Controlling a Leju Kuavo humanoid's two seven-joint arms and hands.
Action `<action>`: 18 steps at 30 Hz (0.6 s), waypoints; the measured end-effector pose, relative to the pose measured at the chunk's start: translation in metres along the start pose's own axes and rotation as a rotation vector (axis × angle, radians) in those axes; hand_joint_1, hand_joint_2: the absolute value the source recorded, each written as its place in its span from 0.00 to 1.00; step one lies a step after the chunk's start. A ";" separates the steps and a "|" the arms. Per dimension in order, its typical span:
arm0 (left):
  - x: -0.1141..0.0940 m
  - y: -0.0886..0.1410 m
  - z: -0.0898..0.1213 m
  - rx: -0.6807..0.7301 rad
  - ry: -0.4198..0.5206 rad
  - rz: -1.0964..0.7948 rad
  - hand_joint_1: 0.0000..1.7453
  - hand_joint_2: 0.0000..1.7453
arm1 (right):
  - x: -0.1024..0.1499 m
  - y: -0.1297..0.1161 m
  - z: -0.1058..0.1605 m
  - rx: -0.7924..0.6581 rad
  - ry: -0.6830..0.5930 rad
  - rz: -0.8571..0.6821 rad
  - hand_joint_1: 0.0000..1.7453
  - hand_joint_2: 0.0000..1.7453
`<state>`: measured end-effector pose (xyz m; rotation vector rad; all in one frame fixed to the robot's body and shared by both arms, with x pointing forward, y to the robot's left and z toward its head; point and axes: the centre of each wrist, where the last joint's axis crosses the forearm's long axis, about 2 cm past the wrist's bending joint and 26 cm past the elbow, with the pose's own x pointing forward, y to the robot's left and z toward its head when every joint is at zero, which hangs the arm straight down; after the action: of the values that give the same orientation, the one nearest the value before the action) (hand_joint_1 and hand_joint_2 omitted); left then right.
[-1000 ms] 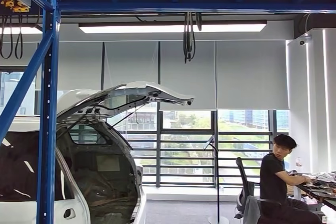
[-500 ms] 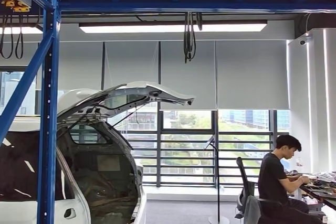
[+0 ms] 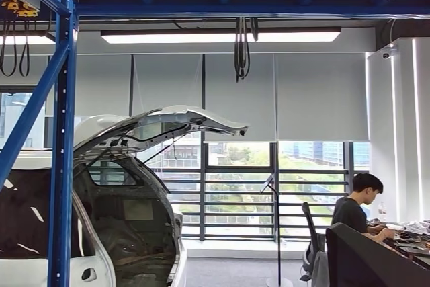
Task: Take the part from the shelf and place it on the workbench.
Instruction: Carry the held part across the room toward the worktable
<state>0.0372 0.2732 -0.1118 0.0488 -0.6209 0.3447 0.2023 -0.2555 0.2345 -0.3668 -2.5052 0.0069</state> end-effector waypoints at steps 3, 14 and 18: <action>-0.001 0.000 0.000 0.004 0.009 -0.002 0.00 1.00 | 0.001 0.001 0.004 0.002 0.014 0.005 1.00 1.00; -0.005 0.000 0.003 0.010 0.035 -0.010 0.00 1.00 | 0.001 0.003 0.013 0.026 0.059 0.009 1.00 1.00; -0.006 0.001 0.003 0.012 0.039 -0.011 0.00 1.00 | -0.002 0.005 0.016 0.047 0.071 -0.044 1.00 1.00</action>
<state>0.0306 0.2715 -0.1124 0.0568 -0.5797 0.3379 0.1961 -0.2500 0.2204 -0.2881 -2.4375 0.0349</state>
